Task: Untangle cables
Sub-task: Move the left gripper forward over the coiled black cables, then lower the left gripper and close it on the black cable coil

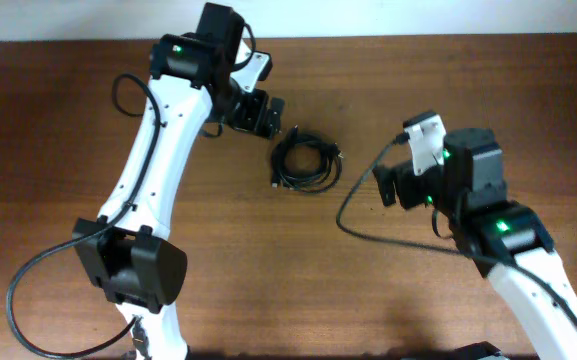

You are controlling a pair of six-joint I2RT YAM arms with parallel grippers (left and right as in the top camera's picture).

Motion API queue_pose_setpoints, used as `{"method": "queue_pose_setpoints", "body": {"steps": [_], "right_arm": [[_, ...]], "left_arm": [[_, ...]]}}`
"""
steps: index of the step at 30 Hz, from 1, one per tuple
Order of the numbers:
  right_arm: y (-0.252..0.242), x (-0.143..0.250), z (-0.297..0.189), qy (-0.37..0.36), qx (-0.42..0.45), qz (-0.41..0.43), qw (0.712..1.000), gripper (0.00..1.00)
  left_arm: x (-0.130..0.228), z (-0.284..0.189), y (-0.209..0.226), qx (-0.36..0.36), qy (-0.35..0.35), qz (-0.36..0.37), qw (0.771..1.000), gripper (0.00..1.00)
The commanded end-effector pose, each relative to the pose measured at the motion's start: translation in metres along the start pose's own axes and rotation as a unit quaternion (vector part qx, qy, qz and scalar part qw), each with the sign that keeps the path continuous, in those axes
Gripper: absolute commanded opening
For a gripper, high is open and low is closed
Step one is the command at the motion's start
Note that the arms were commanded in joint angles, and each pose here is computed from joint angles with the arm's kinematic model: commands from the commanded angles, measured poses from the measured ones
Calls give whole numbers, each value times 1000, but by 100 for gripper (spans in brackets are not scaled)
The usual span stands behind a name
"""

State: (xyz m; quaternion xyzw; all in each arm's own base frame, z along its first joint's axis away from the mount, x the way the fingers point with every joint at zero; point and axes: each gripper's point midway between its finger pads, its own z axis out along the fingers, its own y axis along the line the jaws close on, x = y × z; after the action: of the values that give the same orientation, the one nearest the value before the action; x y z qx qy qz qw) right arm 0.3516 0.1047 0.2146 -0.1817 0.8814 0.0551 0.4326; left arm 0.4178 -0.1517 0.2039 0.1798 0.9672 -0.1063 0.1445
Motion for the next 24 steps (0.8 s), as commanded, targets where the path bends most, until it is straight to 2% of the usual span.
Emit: {"method": "queue_pose_setpoints", "body": {"steps": [1, 6, 9, 14, 24], "right_arm": [[-28, -25, 9, -23, 81, -5, 996, 98], [-32, -80, -21, -64, 81, -4, 995, 98], [-33, -97, -44, -62, 82, -18, 995, 98], [-44, -101, -60, -48, 114, -29, 992, 98], [-43, -94, -59, -33, 113, -29, 993, 98]], "left_arm": [[-5, -10, -14, -4, -17, 27, 999, 99], [-6, -4, -8, -22, -13, 12, 1000, 99], [-3, 13, -5, -20, 7, 9, 1000, 99], [10, 60, -1, -16, 60, 5, 998, 99], [29, 146, -4, -11, 136, 7, 991, 99]]}}
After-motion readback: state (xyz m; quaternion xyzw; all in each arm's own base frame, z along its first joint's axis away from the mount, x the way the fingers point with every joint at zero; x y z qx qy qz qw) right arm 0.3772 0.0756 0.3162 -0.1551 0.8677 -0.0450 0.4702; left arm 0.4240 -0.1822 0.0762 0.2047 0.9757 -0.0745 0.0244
